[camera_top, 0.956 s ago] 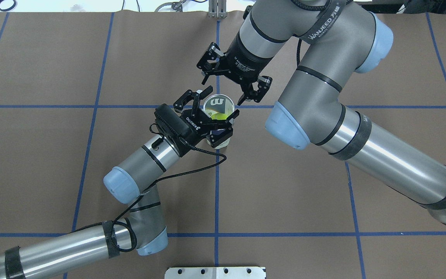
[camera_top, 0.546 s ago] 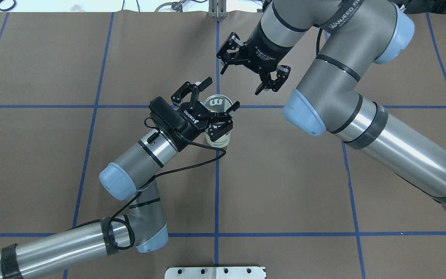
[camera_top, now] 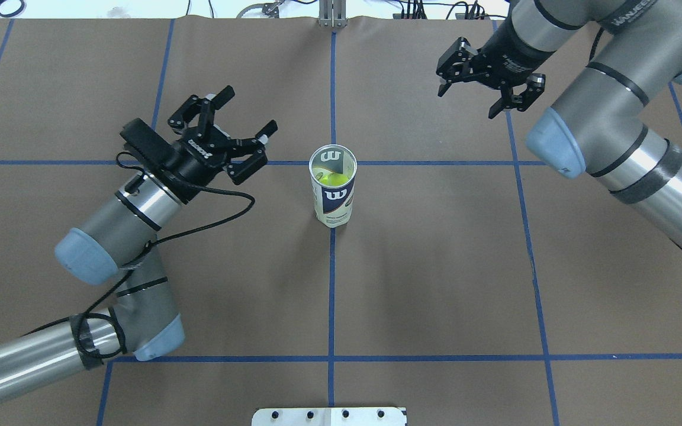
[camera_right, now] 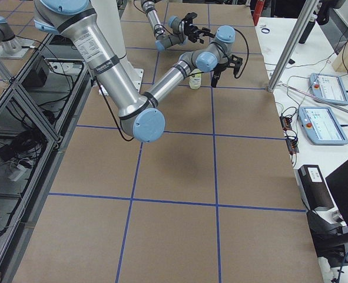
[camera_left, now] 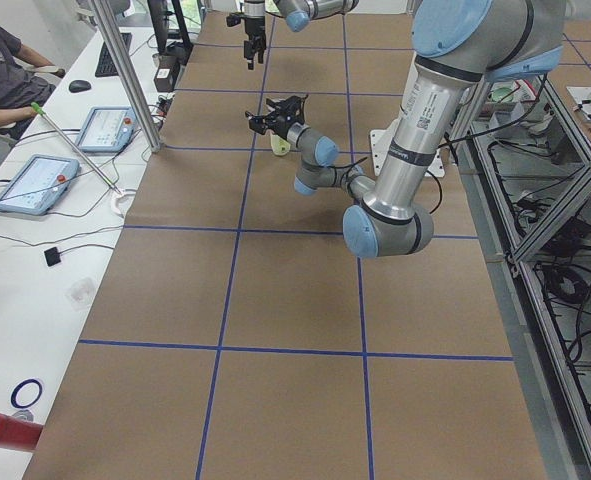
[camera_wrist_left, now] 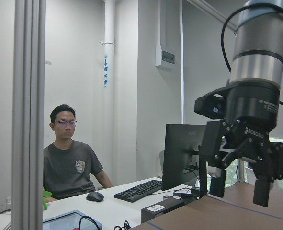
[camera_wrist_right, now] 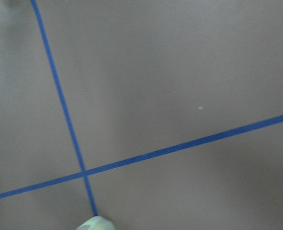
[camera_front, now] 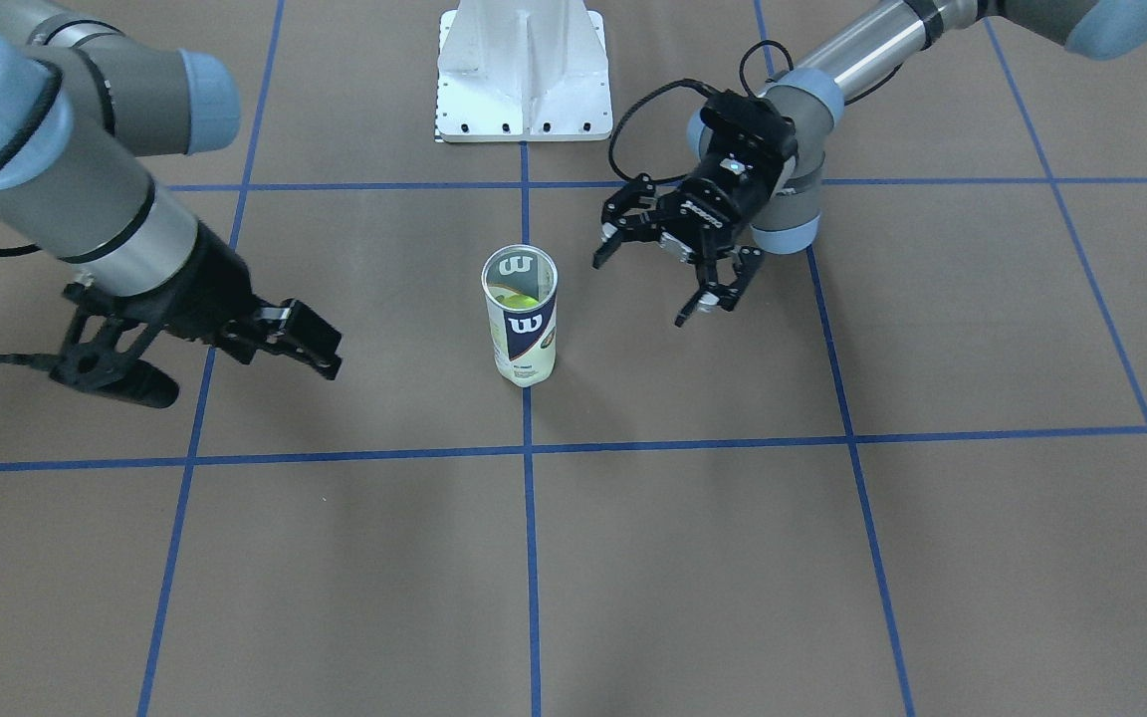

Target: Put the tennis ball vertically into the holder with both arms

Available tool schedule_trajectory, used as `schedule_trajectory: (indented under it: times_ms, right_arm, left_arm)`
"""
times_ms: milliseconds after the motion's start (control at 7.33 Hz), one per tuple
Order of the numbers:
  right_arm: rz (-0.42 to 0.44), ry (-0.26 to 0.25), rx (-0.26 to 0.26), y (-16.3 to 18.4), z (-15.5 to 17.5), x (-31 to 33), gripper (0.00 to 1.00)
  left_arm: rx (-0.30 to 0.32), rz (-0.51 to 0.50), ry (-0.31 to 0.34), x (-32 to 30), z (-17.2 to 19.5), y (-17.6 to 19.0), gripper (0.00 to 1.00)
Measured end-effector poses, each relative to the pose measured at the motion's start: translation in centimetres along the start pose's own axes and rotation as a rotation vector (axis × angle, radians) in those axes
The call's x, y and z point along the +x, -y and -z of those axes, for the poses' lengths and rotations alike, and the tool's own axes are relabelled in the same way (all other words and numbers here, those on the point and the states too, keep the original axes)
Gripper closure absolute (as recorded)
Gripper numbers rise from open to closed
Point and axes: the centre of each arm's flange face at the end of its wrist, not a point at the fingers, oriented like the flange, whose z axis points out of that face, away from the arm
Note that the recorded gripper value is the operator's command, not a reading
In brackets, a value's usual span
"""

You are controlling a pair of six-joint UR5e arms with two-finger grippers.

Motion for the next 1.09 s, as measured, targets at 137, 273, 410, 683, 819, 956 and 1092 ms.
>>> schedule_trajectory:
  times_ms: [137, 273, 410, 683, 819, 956, 1092]
  right_arm:
    - [0.048, -0.03, 0.022, 2.0, 0.4, 3.9, 0.02]
    - [0.101, -0.063, 0.04, 3.8, 0.8, 7.8, 0.01]
    - [0.155, -0.099, 0.057, 5.2, 1.0, 11.3, 0.01]
    - [0.231, -0.164, 0.087, 6.8, 1.3, 16.0, 0.01]
    - [0.25, -0.187, 0.096, 7.3, 1.3, 17.4, 0.01]
    - [0.264, -0.206, 0.101, 8.0, 1.5, 18.7, 0.01]
    - [0.278, -0.221, 0.099, 8.8, 1.6, 20.1, 0.01]
  left_arm:
    - [-0.026, 0.038, 0.053, -4.4, 1.7, -0.7, 0.0]
    - [-0.076, 0.08, 0.116, -8.9, 4.2, -2.4, 0.0]
    - [-0.149, 0.082, 0.191, -13.3, 7.1, -4.4, 0.0]
    - [-0.309, -0.015, 0.375, -20.9, 10.7, -6.4, 0.0]
    - [-0.401, -0.08, 0.483, -25.0, 11.1, -6.5, 0.0]
    - [-0.518, -0.125, 0.586, -29.6, 11.3, -6.2, 0.0]
    - [-0.636, -0.128, 0.664, -33.8, 11.6, -5.3, 0.0]
